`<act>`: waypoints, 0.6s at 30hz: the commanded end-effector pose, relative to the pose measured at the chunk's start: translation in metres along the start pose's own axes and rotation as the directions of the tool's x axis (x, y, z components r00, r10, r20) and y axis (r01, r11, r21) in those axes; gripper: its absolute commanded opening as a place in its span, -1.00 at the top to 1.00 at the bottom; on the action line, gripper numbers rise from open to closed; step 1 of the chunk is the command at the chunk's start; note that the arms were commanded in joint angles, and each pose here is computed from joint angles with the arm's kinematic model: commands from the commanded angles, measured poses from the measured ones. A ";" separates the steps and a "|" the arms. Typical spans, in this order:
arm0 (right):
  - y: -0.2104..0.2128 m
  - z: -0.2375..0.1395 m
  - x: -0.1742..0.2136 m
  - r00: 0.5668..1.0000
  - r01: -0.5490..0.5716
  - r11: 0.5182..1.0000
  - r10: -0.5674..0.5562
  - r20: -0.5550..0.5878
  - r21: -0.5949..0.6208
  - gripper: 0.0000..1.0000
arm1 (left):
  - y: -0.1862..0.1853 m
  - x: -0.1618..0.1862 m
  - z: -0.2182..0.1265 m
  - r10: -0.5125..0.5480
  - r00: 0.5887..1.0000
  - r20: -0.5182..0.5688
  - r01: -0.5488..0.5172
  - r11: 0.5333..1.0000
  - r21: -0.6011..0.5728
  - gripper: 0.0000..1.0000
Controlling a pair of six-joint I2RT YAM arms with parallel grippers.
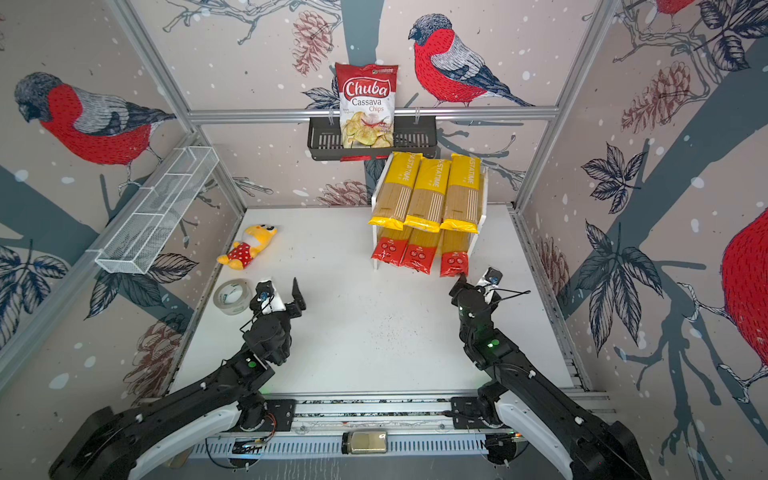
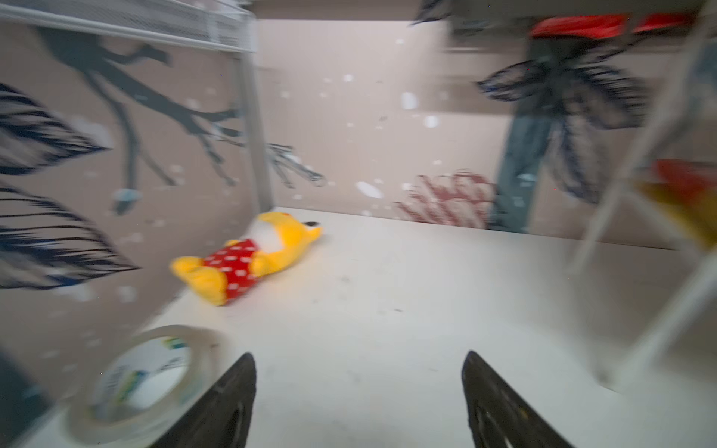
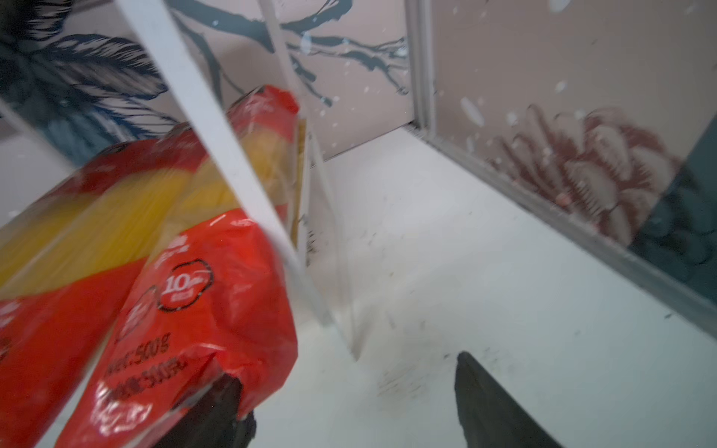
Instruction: Place and organize the pasta boxes and bags onto the shelf
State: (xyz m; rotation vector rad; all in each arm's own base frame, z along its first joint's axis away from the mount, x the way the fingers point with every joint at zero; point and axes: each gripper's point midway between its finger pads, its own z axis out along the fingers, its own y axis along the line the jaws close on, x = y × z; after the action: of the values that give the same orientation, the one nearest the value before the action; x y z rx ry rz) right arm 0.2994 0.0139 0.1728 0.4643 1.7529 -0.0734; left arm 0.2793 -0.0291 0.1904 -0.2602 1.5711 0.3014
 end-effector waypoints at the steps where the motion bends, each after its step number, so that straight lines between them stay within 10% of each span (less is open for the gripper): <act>1: -0.041 0.007 -0.031 0.987 -0.023 0.980 -0.010 0.161 0.199 -0.57 | 0.062 -0.016 -0.002 -0.002 0.998 0.067 0.025 0.939 -0.342 -0.64; 18: -0.065 -0.008 -0.018 0.979 -0.102 0.989 0.081 0.188 0.105 -0.52 | 0.076 0.003 0.005 -0.076 0.995 0.072 0.095 0.942 -0.323 -0.66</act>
State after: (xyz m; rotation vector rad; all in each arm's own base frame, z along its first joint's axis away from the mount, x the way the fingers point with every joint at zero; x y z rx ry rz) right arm 0.2733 -0.0487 0.1832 0.6404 1.5368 -0.1377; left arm 0.2503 0.0505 0.2010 -0.5985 1.3943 0.5517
